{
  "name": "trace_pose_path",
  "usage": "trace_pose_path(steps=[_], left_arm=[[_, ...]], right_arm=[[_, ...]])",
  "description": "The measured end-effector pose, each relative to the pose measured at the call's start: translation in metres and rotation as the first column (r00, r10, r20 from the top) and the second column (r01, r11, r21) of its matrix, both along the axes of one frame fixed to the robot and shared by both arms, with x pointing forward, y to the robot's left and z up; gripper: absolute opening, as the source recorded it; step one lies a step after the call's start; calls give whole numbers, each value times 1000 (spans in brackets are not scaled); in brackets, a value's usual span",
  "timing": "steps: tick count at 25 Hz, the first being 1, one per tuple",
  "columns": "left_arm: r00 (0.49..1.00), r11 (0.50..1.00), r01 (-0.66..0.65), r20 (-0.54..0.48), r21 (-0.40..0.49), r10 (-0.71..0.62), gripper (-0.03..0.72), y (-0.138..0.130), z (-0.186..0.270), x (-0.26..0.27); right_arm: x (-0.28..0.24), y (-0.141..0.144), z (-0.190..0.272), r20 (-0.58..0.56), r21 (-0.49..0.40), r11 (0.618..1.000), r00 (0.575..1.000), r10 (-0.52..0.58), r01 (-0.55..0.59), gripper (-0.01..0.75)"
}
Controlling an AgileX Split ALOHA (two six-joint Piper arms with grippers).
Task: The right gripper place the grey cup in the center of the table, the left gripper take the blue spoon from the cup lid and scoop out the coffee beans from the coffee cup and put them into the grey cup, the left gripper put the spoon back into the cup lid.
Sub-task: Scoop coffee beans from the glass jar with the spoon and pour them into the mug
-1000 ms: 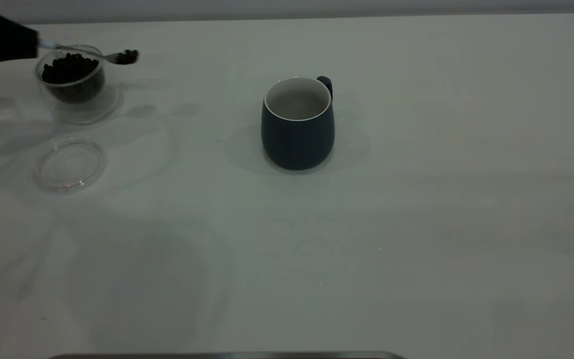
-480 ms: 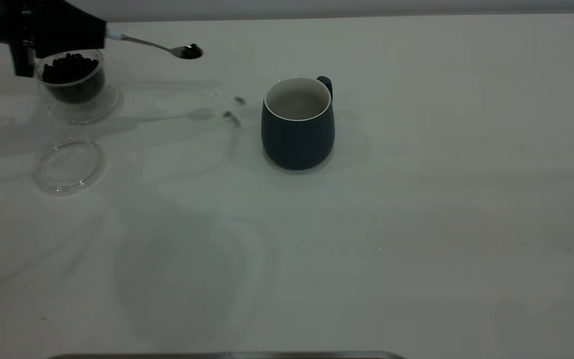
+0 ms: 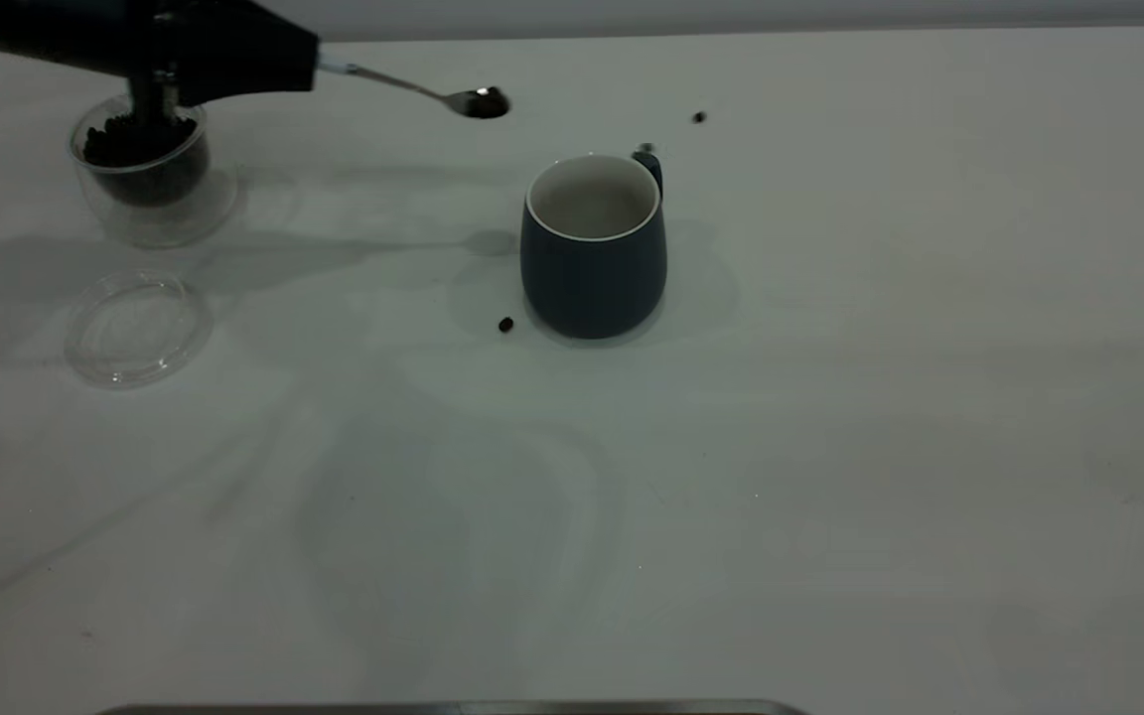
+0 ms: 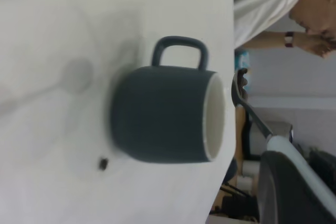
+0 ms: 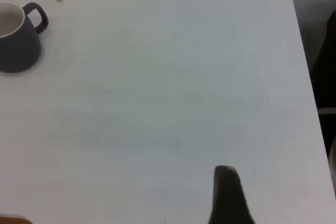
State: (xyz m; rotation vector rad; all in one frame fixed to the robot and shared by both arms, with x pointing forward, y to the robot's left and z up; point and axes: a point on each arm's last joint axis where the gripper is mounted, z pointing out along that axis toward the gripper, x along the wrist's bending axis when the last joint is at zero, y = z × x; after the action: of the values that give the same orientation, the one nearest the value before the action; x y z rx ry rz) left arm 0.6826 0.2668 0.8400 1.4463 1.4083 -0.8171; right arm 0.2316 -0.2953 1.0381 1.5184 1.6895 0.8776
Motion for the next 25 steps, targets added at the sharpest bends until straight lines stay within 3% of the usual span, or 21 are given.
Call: trace_pose_path(steps=[15, 25], left_arm=[[988, 991, 137, 73, 4, -137, 126, -53, 1, -6], [928, 974, 220, 296, 54, -226, 126, -55, 1, -7]], right_arm=[[0, 0, 0, 0, 0, 1000, 1000, 0, 0, 461], [0, 0, 0, 0, 0, 1000, 1000, 0, 0, 461]])
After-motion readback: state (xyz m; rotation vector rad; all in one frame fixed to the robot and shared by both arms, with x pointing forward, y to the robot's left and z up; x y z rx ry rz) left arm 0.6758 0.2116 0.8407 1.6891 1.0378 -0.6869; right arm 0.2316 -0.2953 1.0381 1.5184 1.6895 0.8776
